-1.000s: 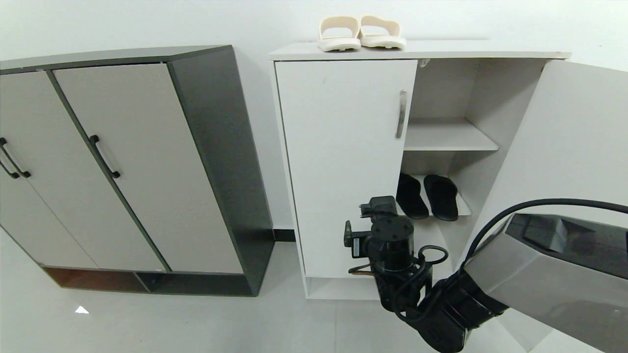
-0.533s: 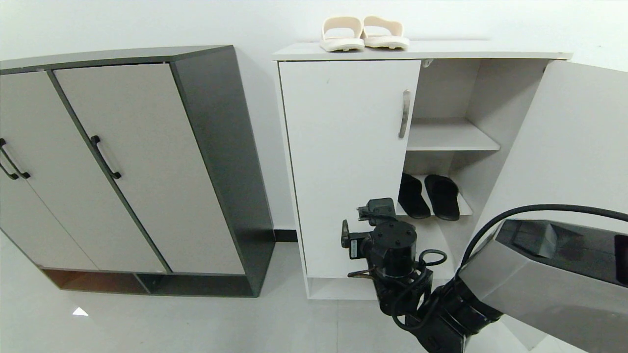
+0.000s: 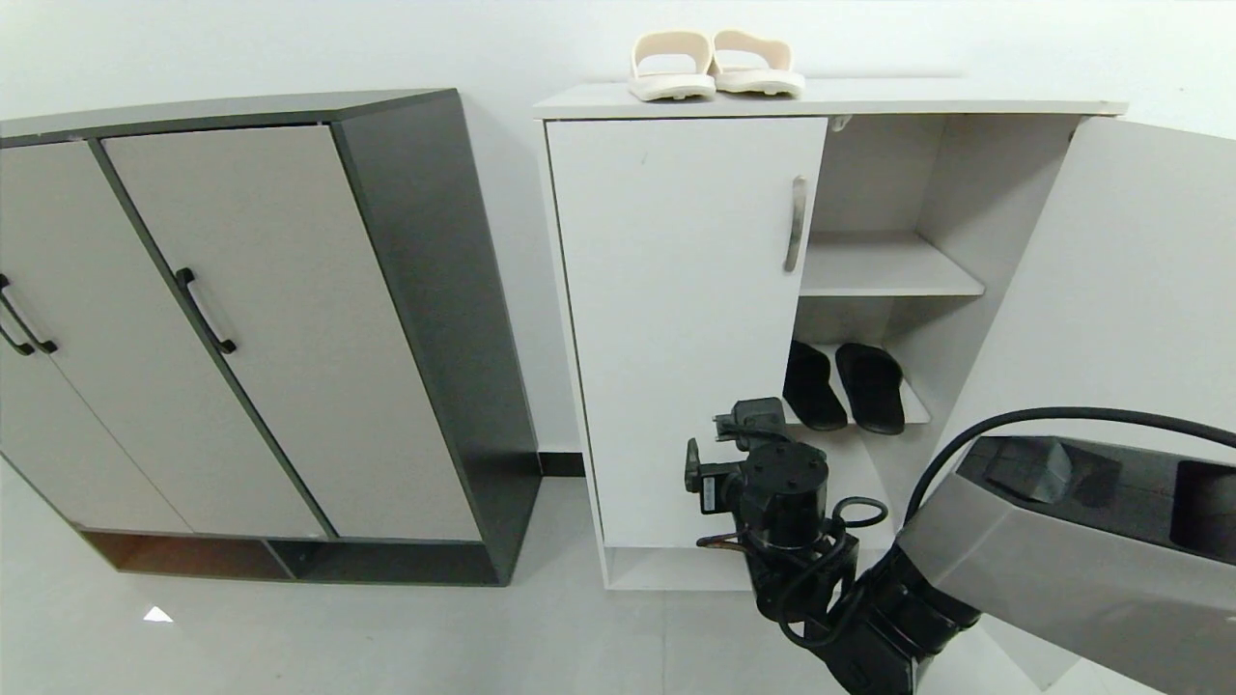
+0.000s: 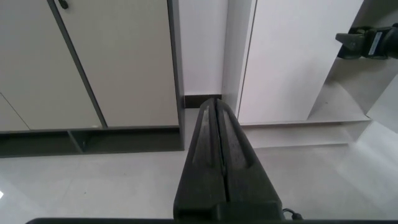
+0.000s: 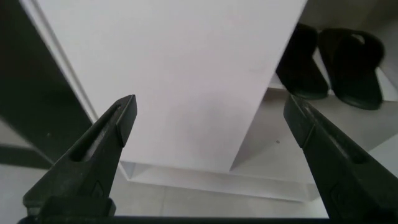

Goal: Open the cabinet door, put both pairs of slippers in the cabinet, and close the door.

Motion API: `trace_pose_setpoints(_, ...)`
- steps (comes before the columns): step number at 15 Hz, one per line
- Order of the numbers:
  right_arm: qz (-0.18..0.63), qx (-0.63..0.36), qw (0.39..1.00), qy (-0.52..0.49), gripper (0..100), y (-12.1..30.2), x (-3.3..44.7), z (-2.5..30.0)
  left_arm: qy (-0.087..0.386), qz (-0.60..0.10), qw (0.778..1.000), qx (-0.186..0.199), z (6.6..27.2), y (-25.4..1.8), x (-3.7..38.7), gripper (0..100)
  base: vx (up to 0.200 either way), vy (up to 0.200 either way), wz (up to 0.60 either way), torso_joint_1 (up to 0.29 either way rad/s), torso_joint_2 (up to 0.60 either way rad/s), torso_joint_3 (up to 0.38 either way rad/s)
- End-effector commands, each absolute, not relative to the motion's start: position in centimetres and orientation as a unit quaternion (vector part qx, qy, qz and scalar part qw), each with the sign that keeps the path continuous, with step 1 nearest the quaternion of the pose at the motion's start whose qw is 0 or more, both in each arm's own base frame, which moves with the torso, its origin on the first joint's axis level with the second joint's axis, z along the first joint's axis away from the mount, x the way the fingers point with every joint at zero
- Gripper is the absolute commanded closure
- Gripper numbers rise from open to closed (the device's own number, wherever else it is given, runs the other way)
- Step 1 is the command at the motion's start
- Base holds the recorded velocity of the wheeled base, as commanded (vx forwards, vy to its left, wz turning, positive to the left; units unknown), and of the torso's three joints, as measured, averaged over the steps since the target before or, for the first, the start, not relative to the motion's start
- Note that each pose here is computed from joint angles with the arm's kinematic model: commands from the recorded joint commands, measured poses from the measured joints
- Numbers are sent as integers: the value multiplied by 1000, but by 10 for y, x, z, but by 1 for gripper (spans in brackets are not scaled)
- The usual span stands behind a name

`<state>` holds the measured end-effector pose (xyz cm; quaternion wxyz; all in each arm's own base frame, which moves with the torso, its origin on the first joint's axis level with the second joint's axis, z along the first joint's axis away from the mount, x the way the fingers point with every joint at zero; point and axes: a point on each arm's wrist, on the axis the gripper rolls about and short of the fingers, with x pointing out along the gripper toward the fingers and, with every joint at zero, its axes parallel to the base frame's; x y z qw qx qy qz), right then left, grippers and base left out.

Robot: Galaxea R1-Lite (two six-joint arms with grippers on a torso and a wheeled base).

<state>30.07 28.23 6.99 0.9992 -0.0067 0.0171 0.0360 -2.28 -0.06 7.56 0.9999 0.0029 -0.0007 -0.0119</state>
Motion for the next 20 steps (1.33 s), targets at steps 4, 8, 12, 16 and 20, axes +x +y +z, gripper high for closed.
trace_pose_setpoints(4, 35, -8, 999, 19, 0, 282, 301, 68, -1, -12, 1000, 3, 76, -1, -23, 100, 0, 0, 0, 0, 0, 0)
trace_pose_setpoints(8, 35, -8, 999, 18, 0, 282, 301, 69, -1, -12, 1000, 3, 76, -1, -23, 100, 0, 0, 0, 2, -118, -175)
trace_pose_setpoints(12, 33, -9, 999, 16, 0, 280, 302, 71, -1, -12, 1000, 2, 76, -1, -23, 100, 0, 0, 0, 40, -433, -354)
trace_pose_setpoints(16, 31, -10, 999, 15, 0, 277, 300, 70, -1, -12, 1000, 2, 76, -1, -23, 100, 0, 0, 0, 116, -471, -349)
trace_pose_setpoints(20, 31, -14, 999, 13, 0, 276, 300, 71, -1, -12, 1000, 2, 76, -1, -23, 100, 0, 0, 0, 146, -464, -330)
